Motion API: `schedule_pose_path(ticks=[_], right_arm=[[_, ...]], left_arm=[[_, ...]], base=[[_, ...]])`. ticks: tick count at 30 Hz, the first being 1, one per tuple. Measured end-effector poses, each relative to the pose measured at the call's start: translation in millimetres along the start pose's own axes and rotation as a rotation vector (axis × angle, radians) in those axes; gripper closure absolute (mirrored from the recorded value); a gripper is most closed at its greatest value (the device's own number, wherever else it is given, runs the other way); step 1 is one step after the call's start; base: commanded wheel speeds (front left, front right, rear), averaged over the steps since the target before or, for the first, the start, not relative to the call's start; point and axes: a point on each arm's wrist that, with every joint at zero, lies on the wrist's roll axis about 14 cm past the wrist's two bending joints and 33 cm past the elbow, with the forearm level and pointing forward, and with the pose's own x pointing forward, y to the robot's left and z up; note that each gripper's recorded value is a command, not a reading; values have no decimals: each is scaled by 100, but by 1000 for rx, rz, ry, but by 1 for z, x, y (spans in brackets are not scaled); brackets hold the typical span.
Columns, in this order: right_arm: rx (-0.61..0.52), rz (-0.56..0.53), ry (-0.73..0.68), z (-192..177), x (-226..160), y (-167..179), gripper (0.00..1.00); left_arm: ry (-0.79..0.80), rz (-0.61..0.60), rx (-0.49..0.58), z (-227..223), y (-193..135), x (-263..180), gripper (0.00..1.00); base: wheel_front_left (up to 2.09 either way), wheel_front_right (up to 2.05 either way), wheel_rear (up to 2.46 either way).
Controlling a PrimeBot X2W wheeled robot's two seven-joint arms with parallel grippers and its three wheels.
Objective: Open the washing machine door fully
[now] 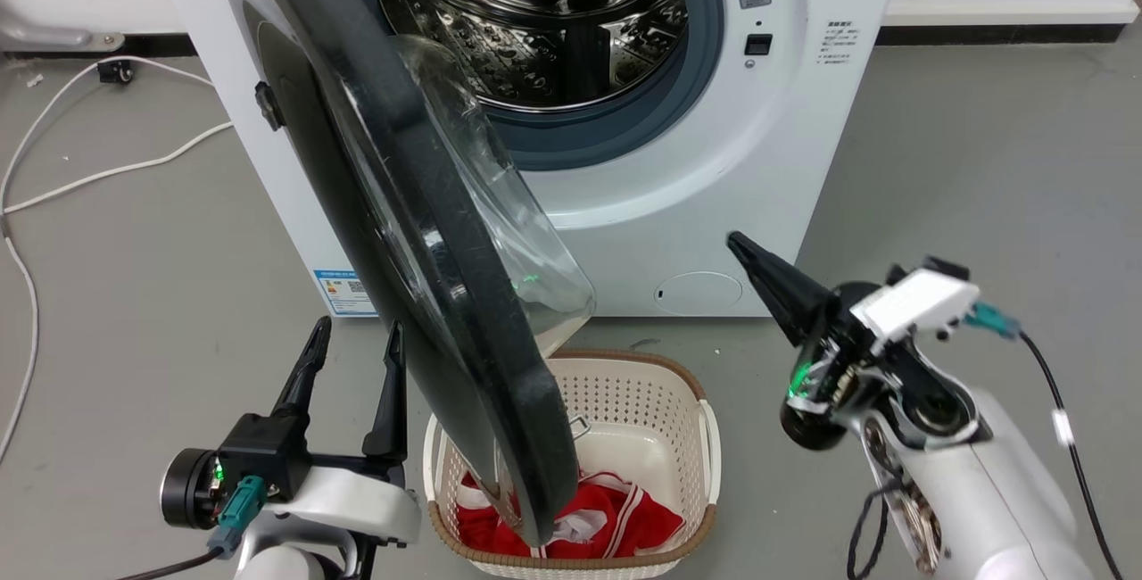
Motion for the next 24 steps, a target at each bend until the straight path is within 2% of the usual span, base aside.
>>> schedule_pose_path(ticks=[2, 3, 4, 5, 6, 10, 13, 17, 21, 24], right_arm=[[28, -6, -84, 13, -12, -9, 100], [26, -14, -117, 19, -18, -13, 88], [14, -24, -162, 27, -25, -18, 57], [20, -25, -210, 35, -32, -21, 6], [27, -24, -242, 40, -38, -23, 0], [-36, -32, -372, 56, -61, -28, 0], [-148, -37, -485, 73, -78, -24, 0], [-398, -55, -616, 90, -100, -14, 0], [-715, -80, -654, 100, -113, -1, 0], [-971, -82, -691, 108, -121, 22, 0]], left_arm=[[5, 0, -1, -1, 0, -2, 0], [4, 1, 0, -1, 0, -2, 0], [3, 2, 0, -1, 0, -2, 0], [2, 3, 0, 0, 1, -2, 0], [1, 3, 0, 0, 1, -2, 0], [-2, 5, 0, 1, 1, -3, 0], [-3, 8, 1, 2, 2, -4, 0], [-5, 9, 1, 3, 2, -5, 0], [-5, 8, 1, 3, 2, -4, 0], [-6, 11, 2, 2, 2, -3, 0]], base=[[0, 0, 0], [0, 0, 0], [0, 0, 0], [0, 0, 0], [0, 0, 0], [0, 0, 0], [0, 0, 0], [0, 0, 0], [0, 0, 0], [0, 0, 0]])
